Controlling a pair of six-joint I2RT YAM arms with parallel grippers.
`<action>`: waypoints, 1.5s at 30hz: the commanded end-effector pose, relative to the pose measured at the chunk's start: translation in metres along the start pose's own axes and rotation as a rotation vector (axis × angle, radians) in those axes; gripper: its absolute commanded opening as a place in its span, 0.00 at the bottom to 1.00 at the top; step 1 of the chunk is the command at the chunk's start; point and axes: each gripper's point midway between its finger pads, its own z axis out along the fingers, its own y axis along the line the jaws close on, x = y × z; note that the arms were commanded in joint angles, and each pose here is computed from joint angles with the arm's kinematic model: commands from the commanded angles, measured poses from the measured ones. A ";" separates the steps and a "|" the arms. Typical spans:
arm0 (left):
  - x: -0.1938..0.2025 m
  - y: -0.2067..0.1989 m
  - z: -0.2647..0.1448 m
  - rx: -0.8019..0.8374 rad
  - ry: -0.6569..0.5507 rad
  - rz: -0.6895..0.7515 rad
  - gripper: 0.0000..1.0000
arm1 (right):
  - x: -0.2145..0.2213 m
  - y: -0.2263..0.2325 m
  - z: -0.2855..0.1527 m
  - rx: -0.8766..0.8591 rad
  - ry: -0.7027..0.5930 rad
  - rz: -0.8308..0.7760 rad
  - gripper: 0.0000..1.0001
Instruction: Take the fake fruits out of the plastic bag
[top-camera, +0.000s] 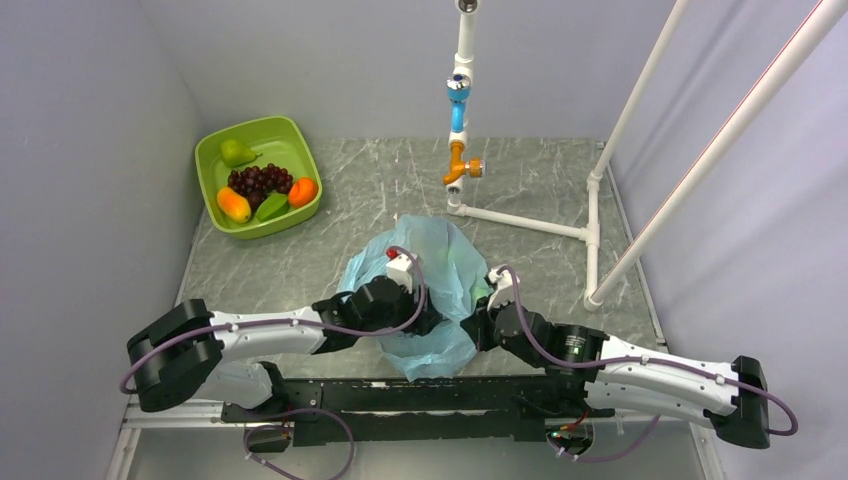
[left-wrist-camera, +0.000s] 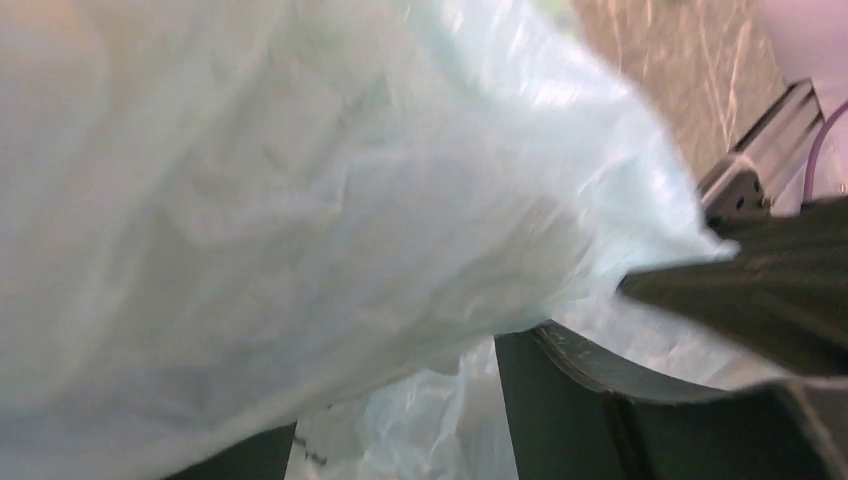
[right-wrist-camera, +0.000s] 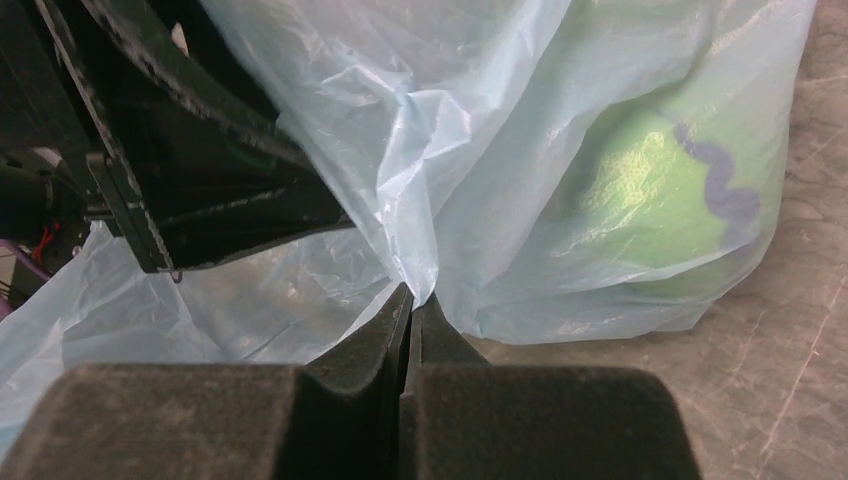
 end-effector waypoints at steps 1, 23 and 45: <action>-0.041 0.002 0.014 -0.079 -0.090 0.058 0.70 | -0.028 0.024 -0.002 -0.065 -0.064 0.014 0.00; -0.073 0.054 0.059 -0.301 -0.158 0.224 0.50 | -0.068 0.030 -0.009 -0.027 -0.148 -0.051 0.00; -0.074 0.064 0.065 -0.349 -0.161 0.303 0.31 | -0.060 0.026 -0.006 -0.020 -0.132 -0.053 0.00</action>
